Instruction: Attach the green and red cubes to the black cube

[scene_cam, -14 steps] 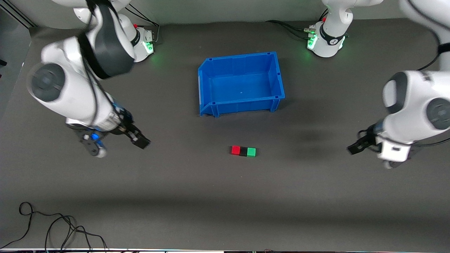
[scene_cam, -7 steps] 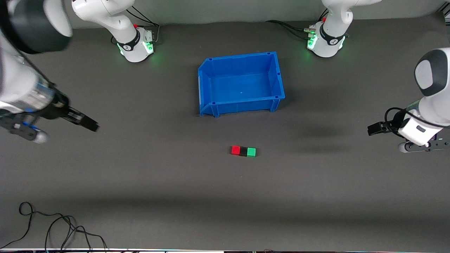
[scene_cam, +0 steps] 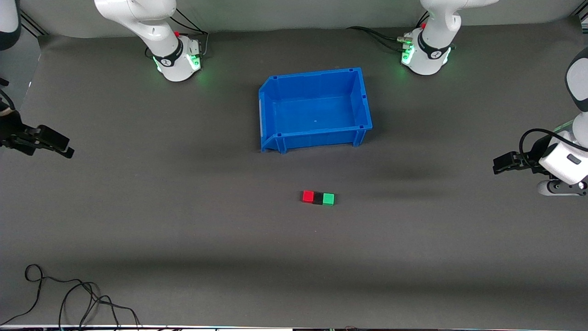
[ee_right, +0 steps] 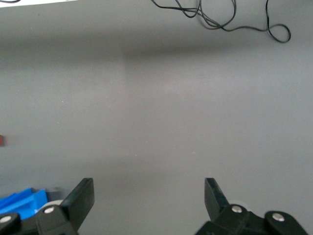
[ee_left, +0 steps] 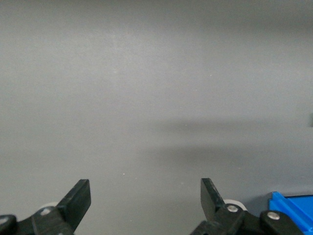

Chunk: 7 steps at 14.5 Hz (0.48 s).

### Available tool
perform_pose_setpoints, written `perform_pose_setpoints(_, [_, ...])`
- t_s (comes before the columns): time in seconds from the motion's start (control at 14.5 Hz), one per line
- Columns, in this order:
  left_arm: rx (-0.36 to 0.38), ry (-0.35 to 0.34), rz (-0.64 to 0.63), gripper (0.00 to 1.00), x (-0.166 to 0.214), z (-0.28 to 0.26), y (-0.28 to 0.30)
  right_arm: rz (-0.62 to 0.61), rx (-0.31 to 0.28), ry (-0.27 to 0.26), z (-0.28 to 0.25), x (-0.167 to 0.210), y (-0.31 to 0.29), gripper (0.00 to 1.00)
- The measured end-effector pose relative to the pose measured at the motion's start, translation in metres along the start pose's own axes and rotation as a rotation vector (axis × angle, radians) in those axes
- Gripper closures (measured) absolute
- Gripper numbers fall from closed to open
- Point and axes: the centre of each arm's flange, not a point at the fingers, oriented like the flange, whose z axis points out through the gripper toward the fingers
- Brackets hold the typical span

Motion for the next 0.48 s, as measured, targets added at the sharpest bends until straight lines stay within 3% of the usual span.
perform_pose_setpoints(0.48, [0.008, 0.012, 0.014, 0.0, -0.0036, -0.0104, 0.0052, -0.044, -0.002, -0.006, 0.0027, -0.0002, 0.0061, 0.0])
